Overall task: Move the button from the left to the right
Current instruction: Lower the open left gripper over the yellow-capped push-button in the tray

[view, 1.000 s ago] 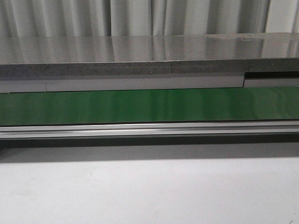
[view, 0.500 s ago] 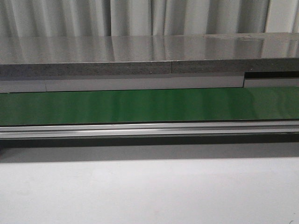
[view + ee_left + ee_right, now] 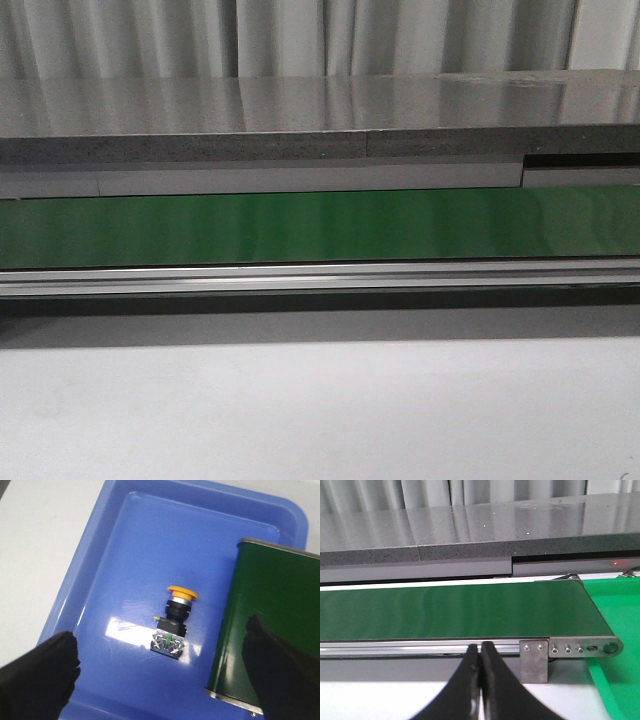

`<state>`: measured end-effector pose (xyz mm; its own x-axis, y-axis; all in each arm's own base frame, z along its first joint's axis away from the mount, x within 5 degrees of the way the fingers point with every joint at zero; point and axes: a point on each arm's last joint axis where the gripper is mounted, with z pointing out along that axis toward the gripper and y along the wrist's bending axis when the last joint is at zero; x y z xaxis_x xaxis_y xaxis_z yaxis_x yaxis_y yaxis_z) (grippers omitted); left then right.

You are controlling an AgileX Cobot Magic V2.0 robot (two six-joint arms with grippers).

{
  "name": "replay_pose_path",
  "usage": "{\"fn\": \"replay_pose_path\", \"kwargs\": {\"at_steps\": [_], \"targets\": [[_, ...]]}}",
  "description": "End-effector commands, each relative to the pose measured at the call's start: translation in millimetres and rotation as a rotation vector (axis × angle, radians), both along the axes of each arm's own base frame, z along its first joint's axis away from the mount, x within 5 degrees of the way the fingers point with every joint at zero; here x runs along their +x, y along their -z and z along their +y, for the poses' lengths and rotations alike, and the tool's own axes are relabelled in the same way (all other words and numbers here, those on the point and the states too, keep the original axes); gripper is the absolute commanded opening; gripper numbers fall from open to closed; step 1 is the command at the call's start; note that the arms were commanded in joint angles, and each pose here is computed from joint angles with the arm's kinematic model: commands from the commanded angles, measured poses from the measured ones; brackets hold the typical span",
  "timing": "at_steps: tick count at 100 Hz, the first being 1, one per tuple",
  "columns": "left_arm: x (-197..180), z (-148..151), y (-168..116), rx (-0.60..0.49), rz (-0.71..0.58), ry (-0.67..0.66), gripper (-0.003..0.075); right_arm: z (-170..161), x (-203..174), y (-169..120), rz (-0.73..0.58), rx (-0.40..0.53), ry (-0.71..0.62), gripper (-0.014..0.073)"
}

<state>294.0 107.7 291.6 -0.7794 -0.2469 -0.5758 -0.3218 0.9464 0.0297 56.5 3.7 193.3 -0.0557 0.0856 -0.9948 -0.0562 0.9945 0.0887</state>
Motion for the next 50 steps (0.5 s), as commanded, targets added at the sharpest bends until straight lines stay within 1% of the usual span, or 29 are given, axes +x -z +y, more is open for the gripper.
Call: {"fn": "replay_pose_path", "kwargs": {"at_steps": [1,24,50], "targets": [[14.1,7.3,-7.1,0.017,-0.059,-0.008,0.0628,-0.5,-2.3,-13.8,-0.118,-0.001,0.003,-0.0068],[32.4,13.9,30.0,-0.018,0.028,-0.009,0.0628,-0.5,-2.3,-13.8,-0.118,-0.001,0.003,-0.0068],[43.7,17.9,53.1,-0.032,0.058,-0.010,0.0628,-0.5,-2.3,-13.8,-0.118,-0.001,0.003,-0.0068]]}}
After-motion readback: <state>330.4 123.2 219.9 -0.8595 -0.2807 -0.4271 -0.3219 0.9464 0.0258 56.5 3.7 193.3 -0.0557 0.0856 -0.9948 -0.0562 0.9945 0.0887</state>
